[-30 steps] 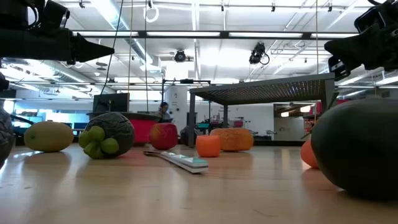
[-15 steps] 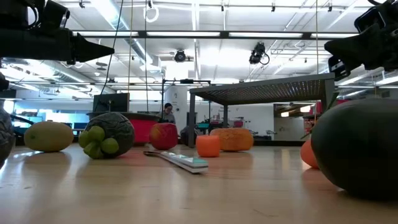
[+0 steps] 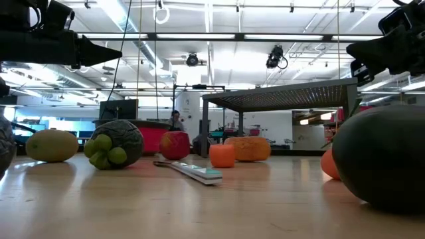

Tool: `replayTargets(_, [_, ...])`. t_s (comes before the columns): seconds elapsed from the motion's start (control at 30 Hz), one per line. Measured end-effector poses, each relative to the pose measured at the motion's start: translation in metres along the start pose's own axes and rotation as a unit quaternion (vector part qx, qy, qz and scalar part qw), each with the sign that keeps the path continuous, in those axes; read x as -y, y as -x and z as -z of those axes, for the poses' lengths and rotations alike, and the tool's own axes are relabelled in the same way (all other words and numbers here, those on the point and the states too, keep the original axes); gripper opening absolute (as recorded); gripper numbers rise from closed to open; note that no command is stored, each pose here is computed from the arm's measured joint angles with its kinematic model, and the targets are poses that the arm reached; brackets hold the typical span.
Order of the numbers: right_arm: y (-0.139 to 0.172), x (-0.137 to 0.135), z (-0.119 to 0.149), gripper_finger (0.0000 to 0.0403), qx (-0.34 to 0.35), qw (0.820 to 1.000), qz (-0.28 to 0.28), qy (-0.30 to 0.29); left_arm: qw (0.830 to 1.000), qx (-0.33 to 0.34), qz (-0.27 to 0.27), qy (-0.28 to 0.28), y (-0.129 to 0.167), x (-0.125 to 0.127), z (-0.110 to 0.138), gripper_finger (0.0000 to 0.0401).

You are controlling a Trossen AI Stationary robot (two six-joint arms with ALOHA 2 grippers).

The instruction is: Pick & Place Fruit

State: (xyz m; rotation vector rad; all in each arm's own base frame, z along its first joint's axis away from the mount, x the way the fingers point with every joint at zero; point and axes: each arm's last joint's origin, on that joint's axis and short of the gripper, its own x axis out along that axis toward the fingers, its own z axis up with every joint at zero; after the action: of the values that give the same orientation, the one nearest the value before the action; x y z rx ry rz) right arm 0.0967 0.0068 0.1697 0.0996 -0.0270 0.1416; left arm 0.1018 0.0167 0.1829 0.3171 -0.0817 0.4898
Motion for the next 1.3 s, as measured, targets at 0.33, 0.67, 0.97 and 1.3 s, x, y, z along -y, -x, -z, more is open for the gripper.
replayTargets(0.33, [0.0, 0.0, 0.0, 0.0, 0.0, 1.0, 0.0, 0.0, 0.992, 0.011, 0.044, 0.121, 0.0, 0.002, -0.001, 0.0023])
replayTargets(0.67, [0.0, 0.0, -0.002, 0.0, 0.01, 1.0, -0.001, 0.001, 0.968, 0.007, 0.049, 0.245, 0.0, 0.003, -0.001, 0.0023])
replayTargets(0.97, [0.001, -0.002, -0.016, 0.0, 0.081, 0.996, -0.006, 0.023, 0.959, 0.076, 0.041, 0.271, 0.001, -0.003, -0.014, 0.0023])
replayTargets(1.3, [0.002, 0.0, -0.018, 0.0, 0.094, 0.995, 0.026, 0.025, 0.976, 0.073, 0.036, 0.202, 0.0, -0.003, -0.016, 0.0023])
